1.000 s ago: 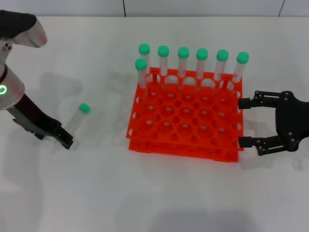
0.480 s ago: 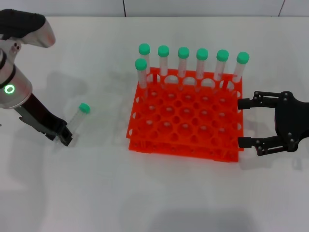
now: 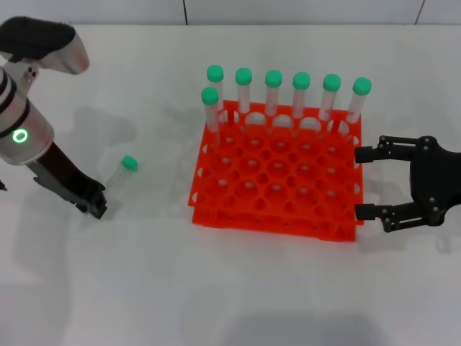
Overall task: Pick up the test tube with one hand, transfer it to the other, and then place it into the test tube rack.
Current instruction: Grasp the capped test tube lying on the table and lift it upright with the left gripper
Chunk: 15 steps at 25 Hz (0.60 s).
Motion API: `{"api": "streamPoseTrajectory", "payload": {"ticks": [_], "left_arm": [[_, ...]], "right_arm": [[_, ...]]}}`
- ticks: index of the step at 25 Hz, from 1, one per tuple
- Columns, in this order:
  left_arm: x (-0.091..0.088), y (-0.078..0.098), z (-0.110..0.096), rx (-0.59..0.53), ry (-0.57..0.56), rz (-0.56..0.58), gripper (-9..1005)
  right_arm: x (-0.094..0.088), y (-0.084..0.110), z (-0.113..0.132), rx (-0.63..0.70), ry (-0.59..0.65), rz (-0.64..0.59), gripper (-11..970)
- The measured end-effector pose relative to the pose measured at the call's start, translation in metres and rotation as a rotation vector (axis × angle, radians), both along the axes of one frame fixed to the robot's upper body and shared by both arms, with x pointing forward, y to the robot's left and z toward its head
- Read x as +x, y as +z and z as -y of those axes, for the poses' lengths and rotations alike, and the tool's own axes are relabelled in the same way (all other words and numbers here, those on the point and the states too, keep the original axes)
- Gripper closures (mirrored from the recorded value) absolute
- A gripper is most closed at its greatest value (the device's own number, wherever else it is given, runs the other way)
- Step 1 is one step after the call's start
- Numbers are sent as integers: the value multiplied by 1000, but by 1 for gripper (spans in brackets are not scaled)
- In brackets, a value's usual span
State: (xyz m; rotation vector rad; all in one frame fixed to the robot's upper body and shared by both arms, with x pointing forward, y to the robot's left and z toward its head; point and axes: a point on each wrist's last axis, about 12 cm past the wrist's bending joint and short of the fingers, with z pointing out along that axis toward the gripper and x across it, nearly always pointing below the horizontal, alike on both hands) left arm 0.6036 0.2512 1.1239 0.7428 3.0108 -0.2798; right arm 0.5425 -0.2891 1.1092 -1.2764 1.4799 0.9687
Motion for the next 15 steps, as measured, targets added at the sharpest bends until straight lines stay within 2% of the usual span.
{"api": "streamPoseTrajectory", "payload": {"ticks": [9, 15], "left_arm": [[-2, -7, 3, 25, -27, -10, 777], [5, 13, 5, 24, -40, 83, 789]], "right_arm": [[0, 0, -2, 5, 1, -8, 90], [-1, 0, -2, 8, 5, -9, 91]]}}
